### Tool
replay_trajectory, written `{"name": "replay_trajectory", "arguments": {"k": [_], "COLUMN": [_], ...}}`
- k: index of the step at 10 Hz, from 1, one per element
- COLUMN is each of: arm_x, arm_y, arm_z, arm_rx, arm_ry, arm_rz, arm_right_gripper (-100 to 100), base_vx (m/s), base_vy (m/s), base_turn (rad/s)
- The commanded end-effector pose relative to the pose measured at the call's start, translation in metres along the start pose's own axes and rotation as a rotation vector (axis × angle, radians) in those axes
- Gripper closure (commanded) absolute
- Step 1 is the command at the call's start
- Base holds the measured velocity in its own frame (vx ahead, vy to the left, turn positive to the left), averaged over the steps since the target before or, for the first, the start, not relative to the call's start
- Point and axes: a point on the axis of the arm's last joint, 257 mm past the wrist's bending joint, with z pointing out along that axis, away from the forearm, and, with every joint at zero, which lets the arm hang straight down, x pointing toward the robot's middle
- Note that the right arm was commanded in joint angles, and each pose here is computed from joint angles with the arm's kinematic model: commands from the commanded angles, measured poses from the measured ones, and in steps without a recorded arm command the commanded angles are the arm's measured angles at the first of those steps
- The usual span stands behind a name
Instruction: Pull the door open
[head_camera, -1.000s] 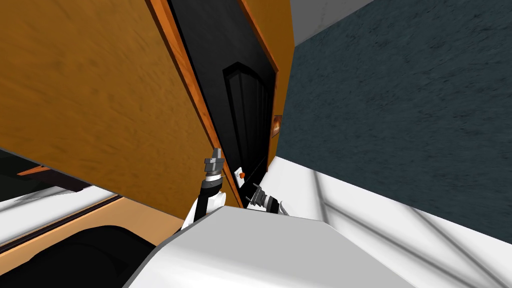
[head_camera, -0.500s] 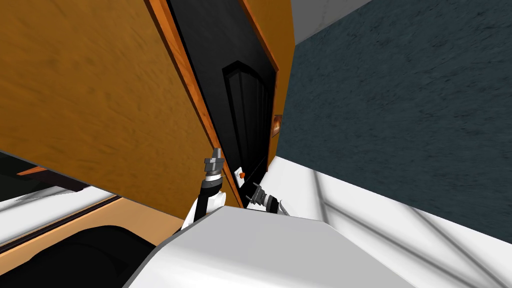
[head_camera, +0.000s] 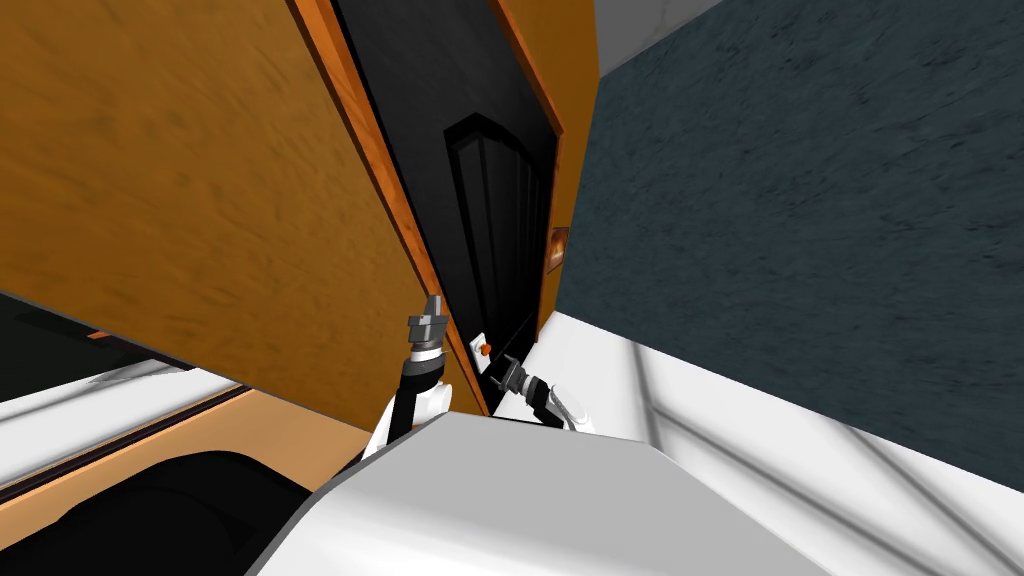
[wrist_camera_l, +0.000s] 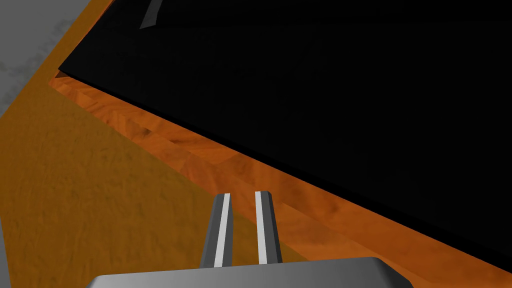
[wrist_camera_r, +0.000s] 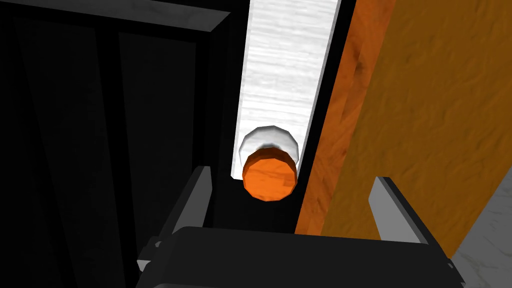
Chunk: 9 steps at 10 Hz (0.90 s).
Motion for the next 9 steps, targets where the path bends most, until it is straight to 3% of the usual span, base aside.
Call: {"name": "replay_trajectory", "arguments": {"k": [1, 2, 5, 9], "arm_x": [-0.005, -0.006, -0.022, -0.047], "arm_y": [-0.014, -0.015, -0.035, -0.048], "arm_z": [0.0141, 0.0151, 0.0434, 0.0761], "arm_rx": [0.019, 0.018, 0.044, 0.064], "arm_ry": [0.007, 0.005, 0.004, -0.01], "arm_rz": [0.006, 0.001, 0.001, 0.006], "arm_right_gripper": [-100, -100, -100, -100], "base_vx": [-0.008, -0.006, -0.009, -0.011], "base_vy": [-0.008, -0.004, -0.003, -0.006], "base_turn": [0.072, 0.023, 0.064, 0.067]}}
